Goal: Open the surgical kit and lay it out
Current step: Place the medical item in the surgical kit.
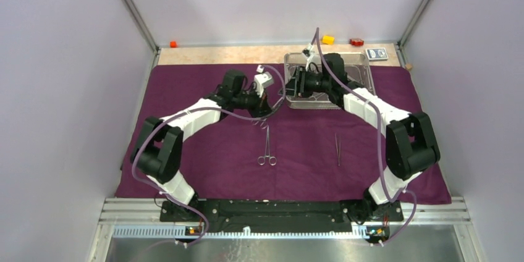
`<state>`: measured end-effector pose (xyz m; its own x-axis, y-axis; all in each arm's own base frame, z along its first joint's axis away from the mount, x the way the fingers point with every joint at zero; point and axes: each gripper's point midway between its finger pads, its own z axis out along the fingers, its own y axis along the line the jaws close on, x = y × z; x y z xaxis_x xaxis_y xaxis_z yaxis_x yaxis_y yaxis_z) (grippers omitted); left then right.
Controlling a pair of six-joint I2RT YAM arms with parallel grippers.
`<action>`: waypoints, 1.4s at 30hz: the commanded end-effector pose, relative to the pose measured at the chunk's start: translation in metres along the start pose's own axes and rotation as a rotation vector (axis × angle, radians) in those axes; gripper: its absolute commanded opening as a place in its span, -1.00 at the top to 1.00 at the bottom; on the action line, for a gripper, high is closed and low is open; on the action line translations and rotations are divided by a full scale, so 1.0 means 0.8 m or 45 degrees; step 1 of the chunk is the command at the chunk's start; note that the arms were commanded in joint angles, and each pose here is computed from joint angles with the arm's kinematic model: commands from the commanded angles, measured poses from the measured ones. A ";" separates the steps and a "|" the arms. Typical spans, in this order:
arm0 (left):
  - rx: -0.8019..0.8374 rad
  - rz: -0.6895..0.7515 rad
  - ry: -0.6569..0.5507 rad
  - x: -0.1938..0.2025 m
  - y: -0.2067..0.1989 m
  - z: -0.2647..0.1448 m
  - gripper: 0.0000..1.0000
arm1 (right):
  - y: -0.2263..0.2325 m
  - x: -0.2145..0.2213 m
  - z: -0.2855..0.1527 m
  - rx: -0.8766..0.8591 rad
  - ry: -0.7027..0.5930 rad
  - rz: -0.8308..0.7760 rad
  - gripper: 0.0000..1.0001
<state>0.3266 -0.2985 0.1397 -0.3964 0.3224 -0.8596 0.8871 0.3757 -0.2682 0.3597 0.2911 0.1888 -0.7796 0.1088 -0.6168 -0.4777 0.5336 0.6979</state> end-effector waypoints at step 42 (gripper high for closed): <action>-0.165 -1.256 -0.221 0.161 -0.007 -0.073 0.82 | -0.027 -0.043 -0.056 0.059 -0.213 -0.508 -0.01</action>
<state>0.2525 -0.2103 0.0600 -0.8971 -0.2843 -0.3383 0.1658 0.4931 -0.8540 0.3709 0.2378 0.1929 -0.5251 0.0204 -0.8508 -0.6742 0.6000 0.4306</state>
